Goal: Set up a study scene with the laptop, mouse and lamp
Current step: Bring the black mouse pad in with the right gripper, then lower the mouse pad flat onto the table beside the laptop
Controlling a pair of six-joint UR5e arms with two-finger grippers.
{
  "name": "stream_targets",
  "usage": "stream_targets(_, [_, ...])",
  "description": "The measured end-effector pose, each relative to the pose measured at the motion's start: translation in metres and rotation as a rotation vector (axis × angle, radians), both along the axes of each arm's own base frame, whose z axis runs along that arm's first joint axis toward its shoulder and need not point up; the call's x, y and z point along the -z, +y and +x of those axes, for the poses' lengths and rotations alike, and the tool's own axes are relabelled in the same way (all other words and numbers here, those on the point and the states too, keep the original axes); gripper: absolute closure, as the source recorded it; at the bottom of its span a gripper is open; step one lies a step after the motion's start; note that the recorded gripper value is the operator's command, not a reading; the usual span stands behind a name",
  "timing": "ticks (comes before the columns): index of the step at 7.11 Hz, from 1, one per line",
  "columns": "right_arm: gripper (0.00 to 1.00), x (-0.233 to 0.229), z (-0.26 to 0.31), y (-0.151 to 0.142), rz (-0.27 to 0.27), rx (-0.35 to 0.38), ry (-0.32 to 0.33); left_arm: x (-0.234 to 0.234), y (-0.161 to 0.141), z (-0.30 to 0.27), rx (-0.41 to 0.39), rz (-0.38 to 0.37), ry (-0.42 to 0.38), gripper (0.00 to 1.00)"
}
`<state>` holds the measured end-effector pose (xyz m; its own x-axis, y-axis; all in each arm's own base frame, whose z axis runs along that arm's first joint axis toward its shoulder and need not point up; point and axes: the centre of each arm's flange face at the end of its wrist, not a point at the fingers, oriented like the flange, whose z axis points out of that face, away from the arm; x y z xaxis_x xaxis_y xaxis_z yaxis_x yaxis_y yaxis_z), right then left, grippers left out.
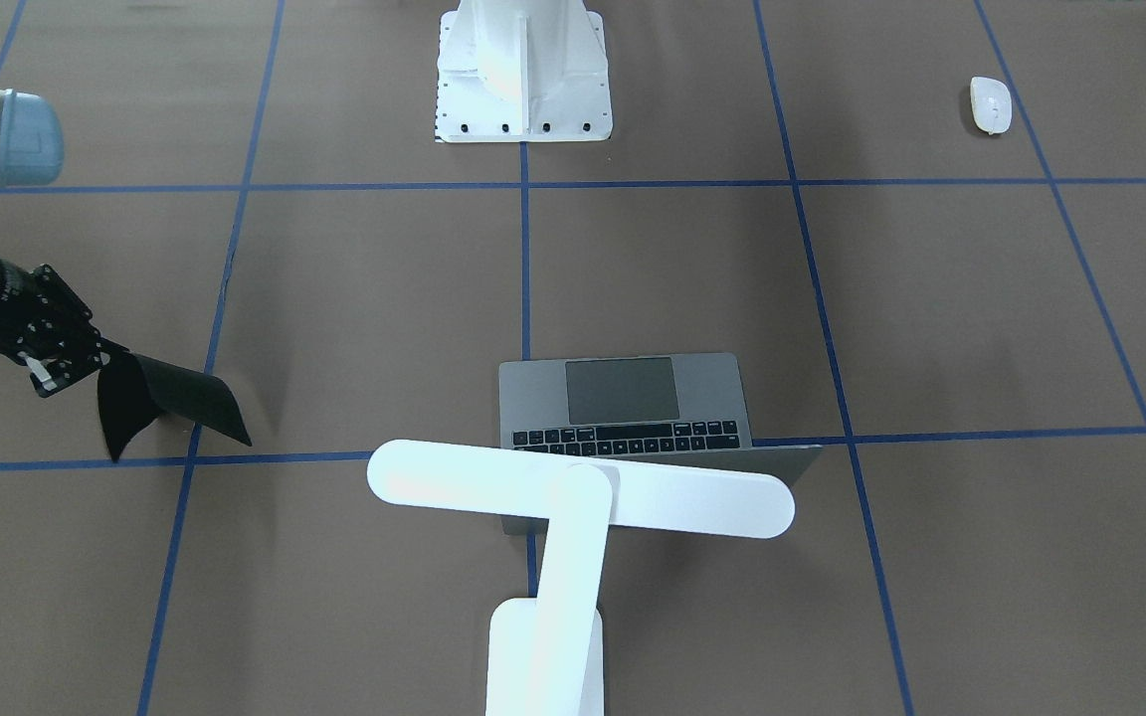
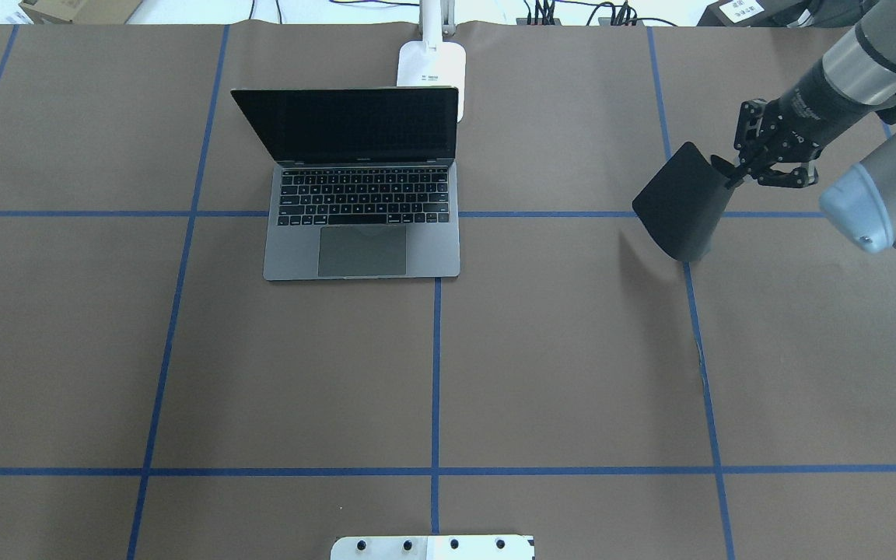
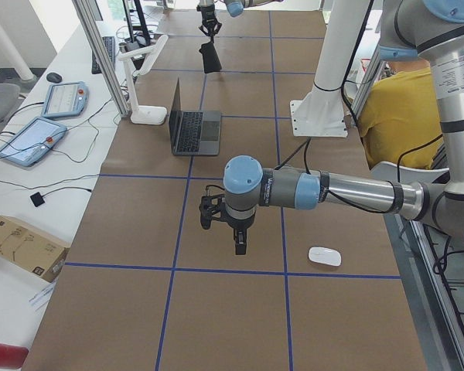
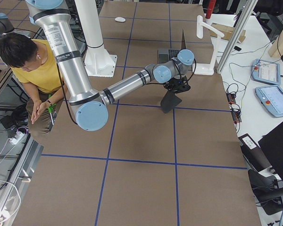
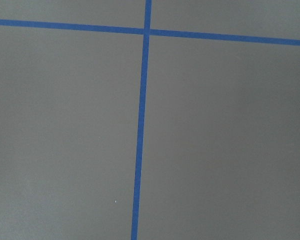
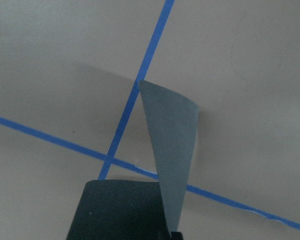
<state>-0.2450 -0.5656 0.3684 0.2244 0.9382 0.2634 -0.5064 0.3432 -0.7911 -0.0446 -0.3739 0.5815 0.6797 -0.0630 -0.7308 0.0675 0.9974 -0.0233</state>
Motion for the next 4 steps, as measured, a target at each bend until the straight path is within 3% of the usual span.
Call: stream_targets(4, [1.00,0.055,-0.093,0.019,0.020,-0.099,0.015,0.000,0.000,0.000,0.000,0.000,0.000,0.00])
